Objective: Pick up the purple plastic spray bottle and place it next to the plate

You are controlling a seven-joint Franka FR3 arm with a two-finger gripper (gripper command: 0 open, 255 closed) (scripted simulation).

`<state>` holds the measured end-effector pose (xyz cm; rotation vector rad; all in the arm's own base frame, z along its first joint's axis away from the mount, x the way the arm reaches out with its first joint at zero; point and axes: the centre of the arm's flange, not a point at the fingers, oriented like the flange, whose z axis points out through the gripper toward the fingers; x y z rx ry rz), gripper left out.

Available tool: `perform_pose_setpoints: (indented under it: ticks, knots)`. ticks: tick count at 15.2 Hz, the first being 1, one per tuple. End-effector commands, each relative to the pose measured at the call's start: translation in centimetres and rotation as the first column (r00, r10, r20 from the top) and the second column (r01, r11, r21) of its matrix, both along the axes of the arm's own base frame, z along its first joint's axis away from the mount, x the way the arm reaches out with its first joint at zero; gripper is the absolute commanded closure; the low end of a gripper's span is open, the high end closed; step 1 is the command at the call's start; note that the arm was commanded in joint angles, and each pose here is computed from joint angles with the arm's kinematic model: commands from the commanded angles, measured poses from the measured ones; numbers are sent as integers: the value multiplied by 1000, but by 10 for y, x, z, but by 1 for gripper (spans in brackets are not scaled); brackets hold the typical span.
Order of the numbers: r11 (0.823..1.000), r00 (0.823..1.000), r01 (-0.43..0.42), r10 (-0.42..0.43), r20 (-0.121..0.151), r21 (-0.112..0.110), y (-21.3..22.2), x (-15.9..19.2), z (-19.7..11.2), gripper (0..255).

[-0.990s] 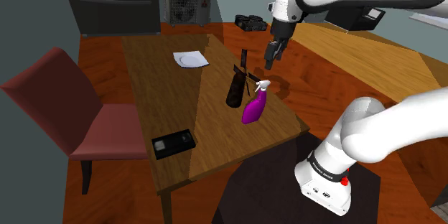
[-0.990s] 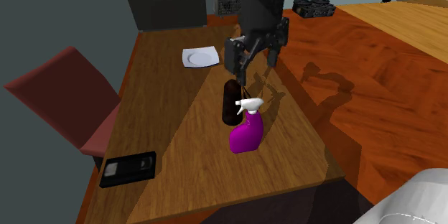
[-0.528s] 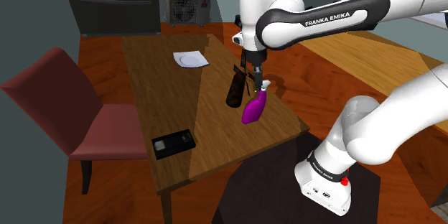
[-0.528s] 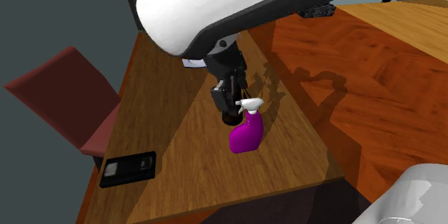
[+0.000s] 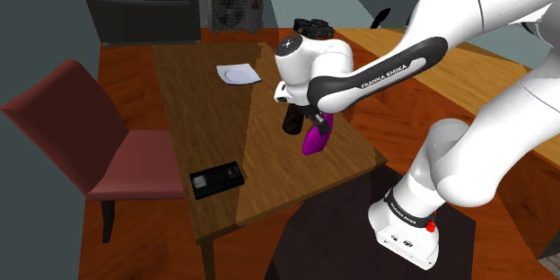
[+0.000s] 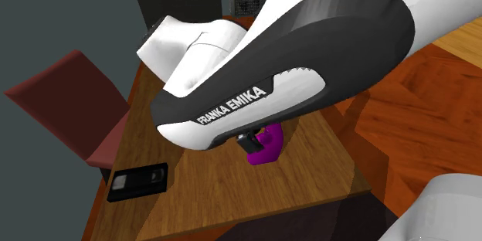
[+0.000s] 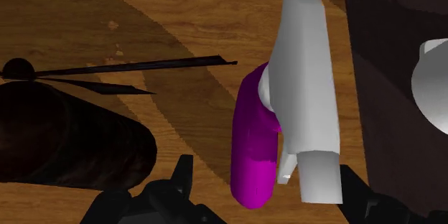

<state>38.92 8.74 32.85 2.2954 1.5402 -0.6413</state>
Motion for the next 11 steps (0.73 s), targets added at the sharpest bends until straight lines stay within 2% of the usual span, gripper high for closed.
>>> perform_pose_setpoints:
  ticks: [1, 6, 11]
  knots:
    - [1000, 1000, -19, 19, -7, -3, -3, -3, -12, 0]
    - [1000, 1000, -19, 19, -7, -3, -15, -7, -33, 0]
    - [1000, 1000, -19, 19, -7, -3, -15, -7, -33, 0]
